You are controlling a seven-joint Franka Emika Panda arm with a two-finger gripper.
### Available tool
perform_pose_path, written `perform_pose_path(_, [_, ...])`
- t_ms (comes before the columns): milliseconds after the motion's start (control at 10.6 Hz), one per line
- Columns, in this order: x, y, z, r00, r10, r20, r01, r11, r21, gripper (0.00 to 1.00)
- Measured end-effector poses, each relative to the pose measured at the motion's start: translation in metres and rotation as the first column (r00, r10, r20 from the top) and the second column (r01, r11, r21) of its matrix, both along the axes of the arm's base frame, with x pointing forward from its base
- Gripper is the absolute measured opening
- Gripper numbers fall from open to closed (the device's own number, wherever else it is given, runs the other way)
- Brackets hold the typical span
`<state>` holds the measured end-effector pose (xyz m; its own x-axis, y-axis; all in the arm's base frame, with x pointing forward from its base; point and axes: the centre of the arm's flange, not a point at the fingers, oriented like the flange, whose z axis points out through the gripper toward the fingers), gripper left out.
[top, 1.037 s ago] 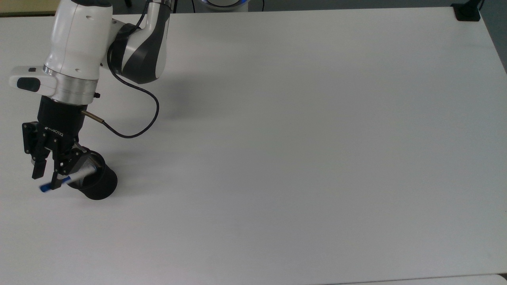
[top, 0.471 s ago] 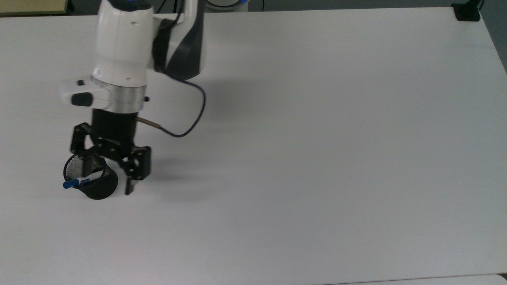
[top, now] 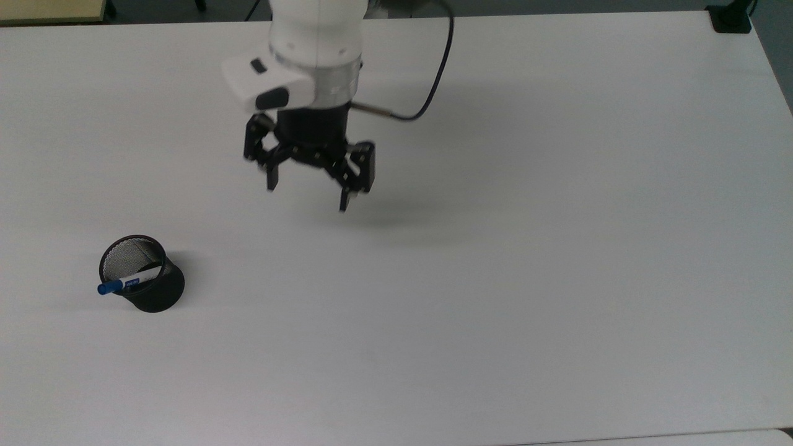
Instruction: Insert the marker
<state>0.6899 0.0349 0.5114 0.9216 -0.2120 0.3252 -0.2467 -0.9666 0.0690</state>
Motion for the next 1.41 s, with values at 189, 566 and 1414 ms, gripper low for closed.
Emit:
perform_pose_path(189, [-0.031, 0.007, 0.030, 0.994, -0.008, -0.110, 0.010, 1.000, 0.025, 1.00])
perform_pose_path(566, [-0.101, -0.012, 0.079, 0.940, 0.126, -0.316, -0.111, 0.992, 0.065, 1.00])
perform_pose_path(1414, [-0.117, -0.033, 0.090, 0.937, 0.184, -0.298, -0.164, 0.982, 0.091, 1.00])
